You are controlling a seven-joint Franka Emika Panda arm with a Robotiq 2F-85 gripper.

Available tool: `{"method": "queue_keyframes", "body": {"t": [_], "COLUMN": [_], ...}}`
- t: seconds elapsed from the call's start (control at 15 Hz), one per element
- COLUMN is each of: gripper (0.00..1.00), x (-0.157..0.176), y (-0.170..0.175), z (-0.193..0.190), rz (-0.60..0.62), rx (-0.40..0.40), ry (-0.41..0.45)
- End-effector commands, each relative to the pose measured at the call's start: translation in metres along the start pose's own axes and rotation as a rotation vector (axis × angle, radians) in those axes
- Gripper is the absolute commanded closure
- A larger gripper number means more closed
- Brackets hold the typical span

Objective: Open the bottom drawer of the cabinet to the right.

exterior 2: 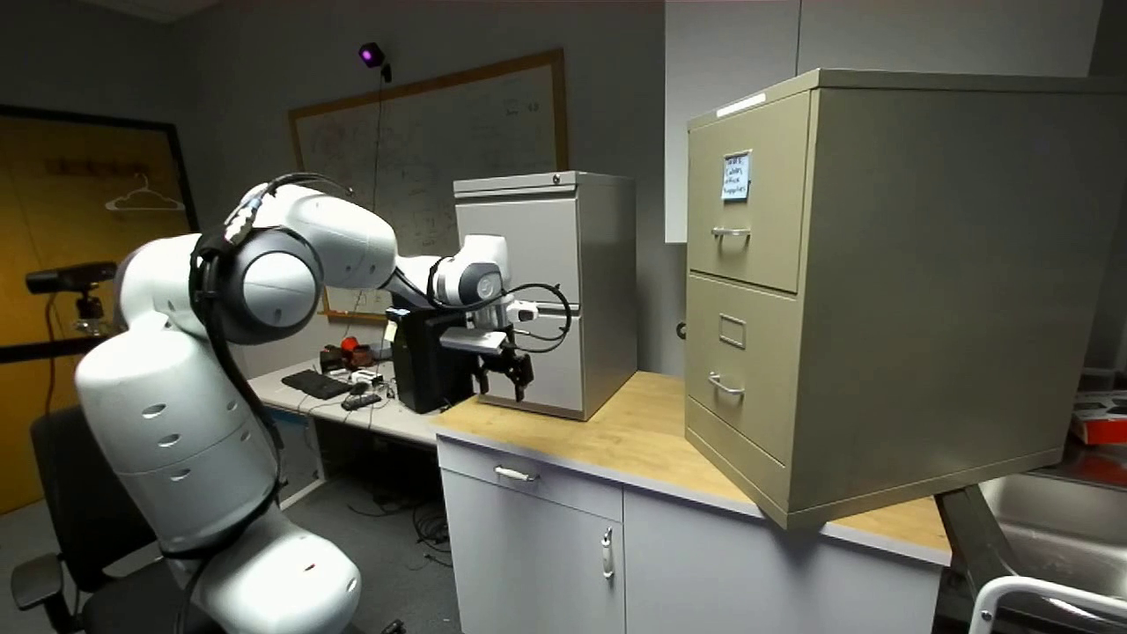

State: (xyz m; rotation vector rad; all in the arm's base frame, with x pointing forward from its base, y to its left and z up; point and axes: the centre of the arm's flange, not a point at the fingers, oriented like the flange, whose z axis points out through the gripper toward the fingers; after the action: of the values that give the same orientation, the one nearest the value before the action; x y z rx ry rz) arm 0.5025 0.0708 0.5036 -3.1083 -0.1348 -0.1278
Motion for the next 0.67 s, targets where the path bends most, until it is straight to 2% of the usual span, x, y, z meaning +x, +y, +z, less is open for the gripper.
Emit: {"method": "queue_keyframes", "body": {"t": [0.0, 0.33, 0.6], "gripper": [0.0, 0.0, 0.0], "x": [0.041, 0.051, 0.041], "y": [0.025, 0.09, 0.146], "z": [-0.038, -0.06, -0.05], "rz": [0.118, 0.321, 0.508], "rx": [0.148, 0.382, 0.546], "ry": [0.032, 0.124, 0.178]}}
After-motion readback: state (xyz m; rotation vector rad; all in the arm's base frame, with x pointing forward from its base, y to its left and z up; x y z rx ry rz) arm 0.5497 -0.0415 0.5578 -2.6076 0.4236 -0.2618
